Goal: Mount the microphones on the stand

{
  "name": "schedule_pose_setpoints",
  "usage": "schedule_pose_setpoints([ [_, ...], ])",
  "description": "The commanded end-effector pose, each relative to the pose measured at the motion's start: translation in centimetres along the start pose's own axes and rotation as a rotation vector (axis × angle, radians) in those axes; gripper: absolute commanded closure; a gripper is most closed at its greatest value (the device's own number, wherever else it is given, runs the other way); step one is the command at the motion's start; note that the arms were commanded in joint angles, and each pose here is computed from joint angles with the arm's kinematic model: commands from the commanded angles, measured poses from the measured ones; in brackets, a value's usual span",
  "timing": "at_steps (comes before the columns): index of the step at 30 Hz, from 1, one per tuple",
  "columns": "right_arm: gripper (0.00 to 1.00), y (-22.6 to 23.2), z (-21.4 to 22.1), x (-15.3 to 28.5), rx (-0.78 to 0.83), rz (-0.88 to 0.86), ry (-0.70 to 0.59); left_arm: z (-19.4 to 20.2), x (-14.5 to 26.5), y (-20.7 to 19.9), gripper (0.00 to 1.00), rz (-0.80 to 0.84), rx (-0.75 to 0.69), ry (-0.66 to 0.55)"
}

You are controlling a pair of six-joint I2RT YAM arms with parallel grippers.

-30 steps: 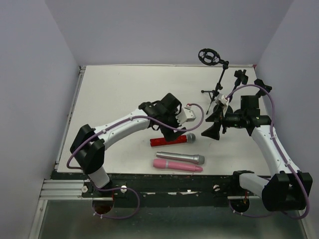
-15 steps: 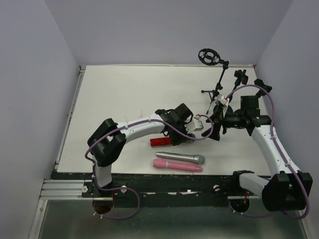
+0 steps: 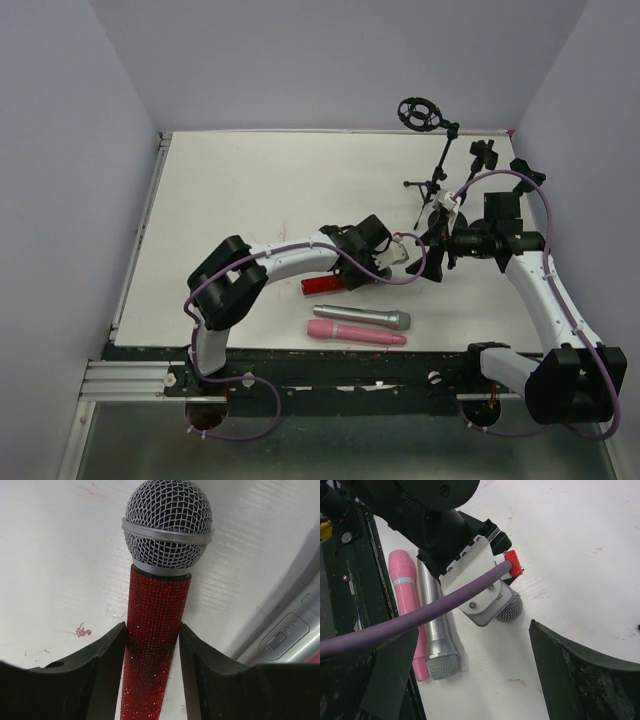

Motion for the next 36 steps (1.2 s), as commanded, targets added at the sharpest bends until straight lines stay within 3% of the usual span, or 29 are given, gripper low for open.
schedule_pose_setpoints([
  [1, 0.0, 0.3, -0.9, 0.2, 0.027, -0.002, -0.006, 0.8, -1.5, -0.4, 0.48, -0.015, 0.003, 0.044],
  [15, 0.0, 0.3, -0.8, 0.2, 0.028, 0.001, -0.006, 1.8, -2.7, -1.0, 0.41, 0.015, 0.024, 0.1],
  [18, 0.0, 0.3, -0.8, 0.2, 0.03, 0.003, -0.007, 1.8, -2.5, -0.6, 0.52, -0.002, 0.03, 0.093],
  [21, 0.0, 0.3, -0.8, 0.2, 0.03, 0.002, -0.006, 1.7, -2.1, 0.2, 0.76, -0.028, 0.039, 0.088],
  [24, 0.0, 0.3, -0.8, 0.2, 0.03, 0.002, -0.006, 1.7, -0.6, 2.6, 0.91, -0.122, 0.074, 0.07],
  [29, 0.0, 0.3, -0.5, 0.1, 0.026, -0.003, -0.004, 1.2, 4.8, 7.4, 1.0, -0.285, 0.184, -0.062],
  [36, 0.0, 0.6, -0.2, 0.0, 0.055, -0.034, 0.0, -0.4, 16.5, 11.9, 1.0, -0.522, 0.288, -0.382],
])
Point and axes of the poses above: each gripper's point midway between its finger pads, its own x axis back along the fingers, its own y axis along the line the jaws close on, z = x × y, the point moved 3 cm from there along x, back along the fingers, and after that the axes turned 12 degrees about -x, right-handed, at the moved point
